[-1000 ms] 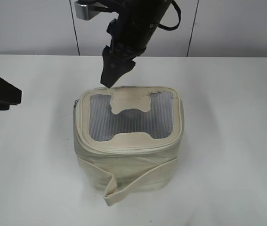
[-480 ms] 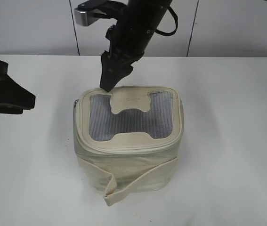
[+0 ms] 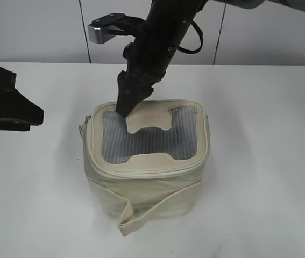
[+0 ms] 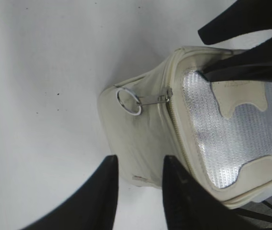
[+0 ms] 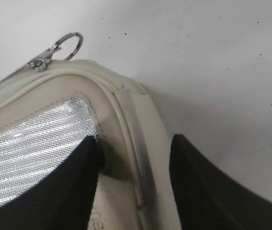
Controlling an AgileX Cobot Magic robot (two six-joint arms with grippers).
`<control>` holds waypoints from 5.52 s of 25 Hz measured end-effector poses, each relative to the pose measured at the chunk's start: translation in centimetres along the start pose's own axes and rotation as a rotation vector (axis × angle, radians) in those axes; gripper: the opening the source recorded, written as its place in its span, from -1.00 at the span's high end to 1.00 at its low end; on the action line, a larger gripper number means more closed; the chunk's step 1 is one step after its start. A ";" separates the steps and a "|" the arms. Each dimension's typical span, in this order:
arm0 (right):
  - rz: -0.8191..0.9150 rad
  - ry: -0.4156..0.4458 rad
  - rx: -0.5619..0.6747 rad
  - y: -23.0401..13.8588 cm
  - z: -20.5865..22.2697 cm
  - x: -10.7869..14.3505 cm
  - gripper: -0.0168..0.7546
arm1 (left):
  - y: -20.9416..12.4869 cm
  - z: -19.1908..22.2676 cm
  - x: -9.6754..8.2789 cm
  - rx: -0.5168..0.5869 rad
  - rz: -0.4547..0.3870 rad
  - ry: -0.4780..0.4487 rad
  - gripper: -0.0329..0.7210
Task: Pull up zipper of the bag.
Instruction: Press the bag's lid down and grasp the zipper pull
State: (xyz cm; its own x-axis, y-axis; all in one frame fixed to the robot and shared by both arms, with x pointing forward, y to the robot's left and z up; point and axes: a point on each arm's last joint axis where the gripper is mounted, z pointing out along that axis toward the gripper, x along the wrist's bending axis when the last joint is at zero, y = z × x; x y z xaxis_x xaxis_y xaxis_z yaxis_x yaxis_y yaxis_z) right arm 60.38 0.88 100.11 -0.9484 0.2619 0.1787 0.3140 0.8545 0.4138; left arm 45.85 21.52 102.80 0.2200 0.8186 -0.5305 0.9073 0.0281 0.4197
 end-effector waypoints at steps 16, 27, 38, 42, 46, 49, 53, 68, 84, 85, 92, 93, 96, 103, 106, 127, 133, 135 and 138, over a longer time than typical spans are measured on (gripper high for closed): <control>-0.017 0.018 0.005 -0.1 0.2 0.1 0.82 | 0.7 0.8 0.3 0.014 0.024 0.002 0.24; -0.024 0.013 -0.003 0.0 -0.4 0.5 0.82 | 1.5 1.9 0.2 0.089 0.269 -0.044 -0.07; -0.020 0.013 -0.003 0.0 -0.4 0.5 0.82 | 0.4 3.6 -0.5 0.195 0.539 -0.047 -0.08; -0.019 0.013 -0.003 0.0 -0.4 0.5 0.82 | 0.5 4.7 -0.7 0.179 0.578 -0.012 -0.08; -0.015 0.012 -0.004 0.0 -0.5 0.5 0.83 | 1.2 5.4 -0.4 0.159 0.579 0.010 -0.08; -0.009 0.012 -0.004 0.0 -0.6 0.5 0.83 | 1.8 6.1 -0.2 0.168 0.573 0.011 -0.07; -0.008 0.011 -0.005 0.0 -0.7 0.6 0.83 | 2.0 7.0 0.1 0.201 0.561 0.005 0.07; -0.004 0.005 -0.001 -0.1 -0.7 0.6 0.83 | 1.7 7.2 -0.3 0.259 0.525 -0.063 0.92; -0.003 -0.006 -0.001 0.2 -0.9 0.7 0.84 | -0.8 5.7 -2.2 0.496 0.512 -0.245 0.92; -0.001 -0.006 -0.001 0.2 -0.9 0.7 0.84 | -1.1 5.6 -2.7 0.512 0.527 -0.260 0.92; 0.010 -0.006 -0.001 0.2 -0.9 0.7 0.84 | -3.5 5.8 -6.3 0.604 0.608 -0.317 0.92; 0.010 -0.006 -0.001 0.2 -0.9 0.7 0.84 | -3.9 6.0 -6.8 0.605 0.626 -0.318 0.92; 0.011 -0.003 0.000 0.3 -0.8 0.8 0.84 | -4.7 6.6 -8.2 0.584 0.674 -0.322 0.92; 0.016 -0.004 0.000 0.3 -0.8 0.8 0.84 | -6.1 7.9 -11.3 0.475 0.752 -0.333 0.92; 0.015 -0.006 0.000 0.3 -0.9 0.8 0.84 | -6.6 8.2 -12.3 0.439 0.771 -0.340 0.92; 0.016 -0.004 -0.002 0.3 -0.9 0.8 0.84 | -6.4 10.4 -13.9 0.364 0.715 -0.350 0.92; 0.017 -0.002 -0.003 0.3 -0.9 0.9 0.84 | -6.3 10.5 -14.0 0.351 0.718 -0.351 0.92; 0.017 -0.002 -0.003 0.3 -0.9 0.9 0.84 | -6.2 10.5 -14.1 0.346 0.725 -0.353 0.92; 0.018 -0.002 -0.003 0.3 -0.9 0.9 0.84 | -5.8 10.7 -14.5 0.338 0.732 -0.359 0.92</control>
State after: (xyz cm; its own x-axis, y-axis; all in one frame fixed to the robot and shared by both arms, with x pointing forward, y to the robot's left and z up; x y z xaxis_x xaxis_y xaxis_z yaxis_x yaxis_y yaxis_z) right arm 59.69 0.97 101.15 -0.9427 0.2779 0.1844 0.3309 0.8482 0.4135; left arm 41.27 3.34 100.18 0.8353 0.3337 -0.4369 0.5394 -0.6507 0.5344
